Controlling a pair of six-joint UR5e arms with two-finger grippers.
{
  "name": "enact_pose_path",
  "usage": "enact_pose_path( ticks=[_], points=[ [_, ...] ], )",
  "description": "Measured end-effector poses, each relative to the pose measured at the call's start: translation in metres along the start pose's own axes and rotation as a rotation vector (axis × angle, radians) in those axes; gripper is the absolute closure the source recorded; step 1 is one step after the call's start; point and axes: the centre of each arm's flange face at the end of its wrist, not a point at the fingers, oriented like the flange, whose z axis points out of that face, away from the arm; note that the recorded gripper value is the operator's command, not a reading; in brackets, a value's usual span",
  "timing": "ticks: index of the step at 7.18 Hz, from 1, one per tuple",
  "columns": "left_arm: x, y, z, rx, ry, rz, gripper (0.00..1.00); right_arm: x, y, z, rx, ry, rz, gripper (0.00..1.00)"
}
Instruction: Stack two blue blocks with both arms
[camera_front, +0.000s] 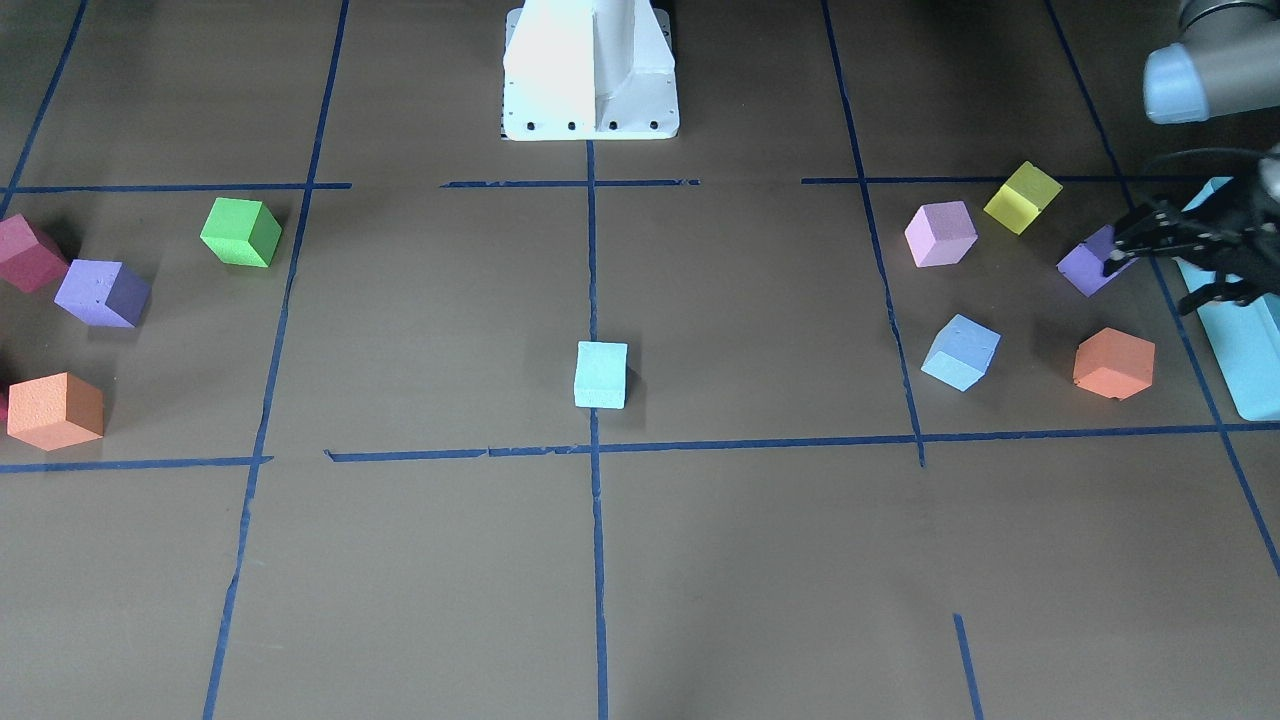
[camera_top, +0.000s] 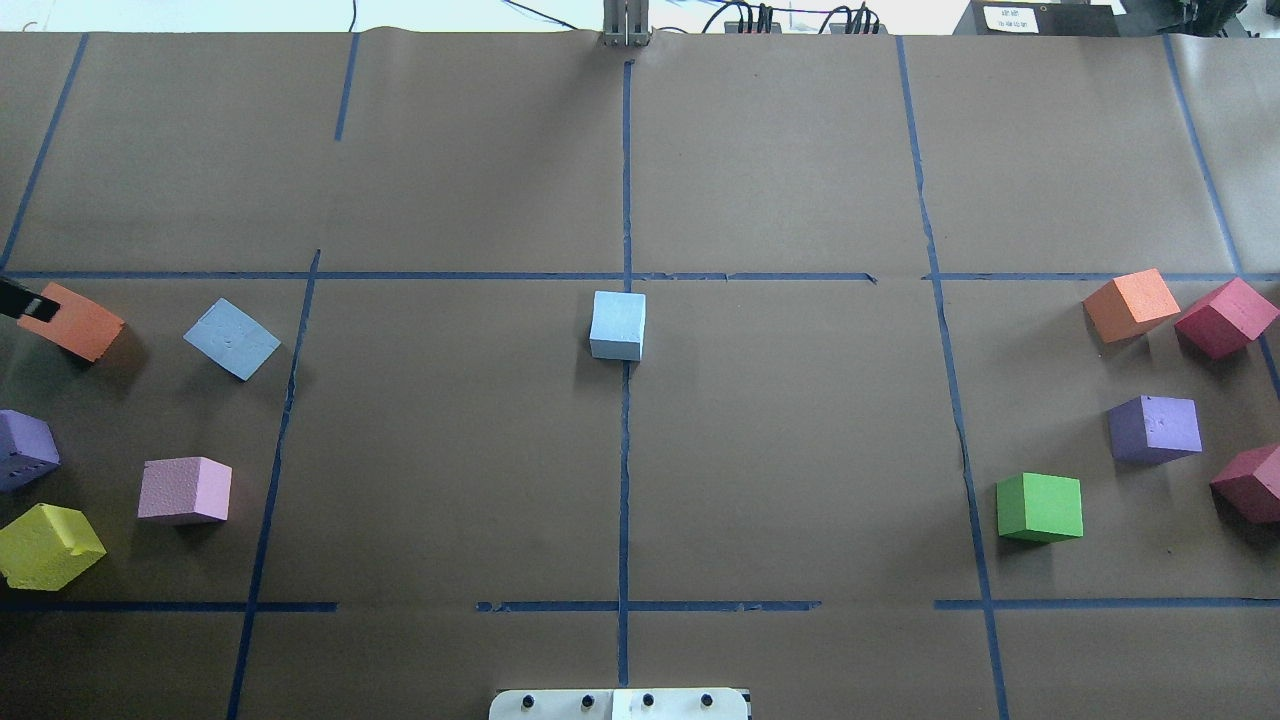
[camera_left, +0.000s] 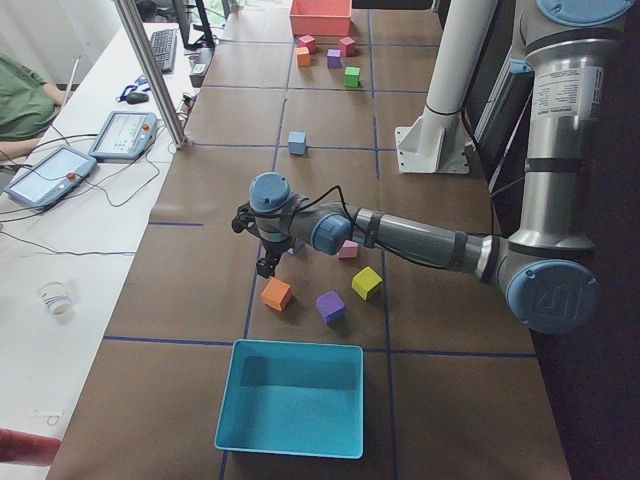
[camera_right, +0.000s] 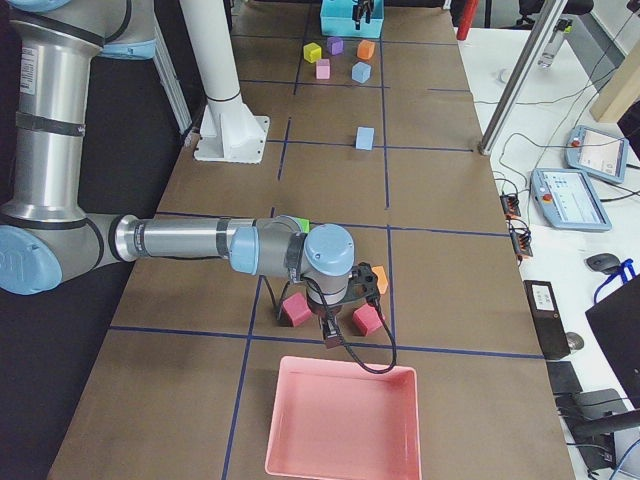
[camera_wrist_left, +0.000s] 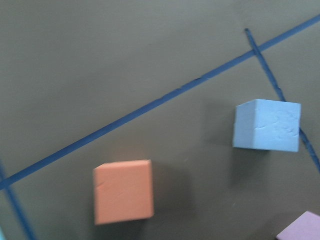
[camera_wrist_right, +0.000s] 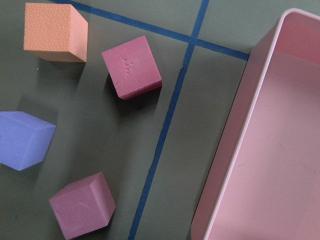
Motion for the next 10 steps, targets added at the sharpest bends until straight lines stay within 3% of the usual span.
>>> enact_pose_path(
  ticks=[2, 4, 8, 9, 10],
  points=[
    [0.067, -0.018, 0.058, 0.033, -0.038, -0.003, 0.00, 0.000, 0.000, 0.000, -0.001, 0.000, 0.002, 0.00],
    [0.102, -0.035, 0.094, 0.028, -0.032, -0.022, 0.00, 0.000, 0.000, 0.001, -0.001, 0.000, 0.002, 0.00],
    [0.105, -0.044, 0.124, -0.005, -0.035, -0.039, 0.02, 0.000, 0.000, 0.001, -0.001, 0.000, 0.001, 0.00],
    [0.105, -0.047, 0.132, -0.016, -0.036, -0.042, 0.21, 0.000, 0.000, 0.001, -0.001, 0.000, 0.001, 0.00],
    [0.105, -0.048, 0.139, -0.024, -0.037, -0.044, 0.48, 0.000, 0.000, 0.001, -0.001, 0.000, 0.000, 0.00]
  ],
)
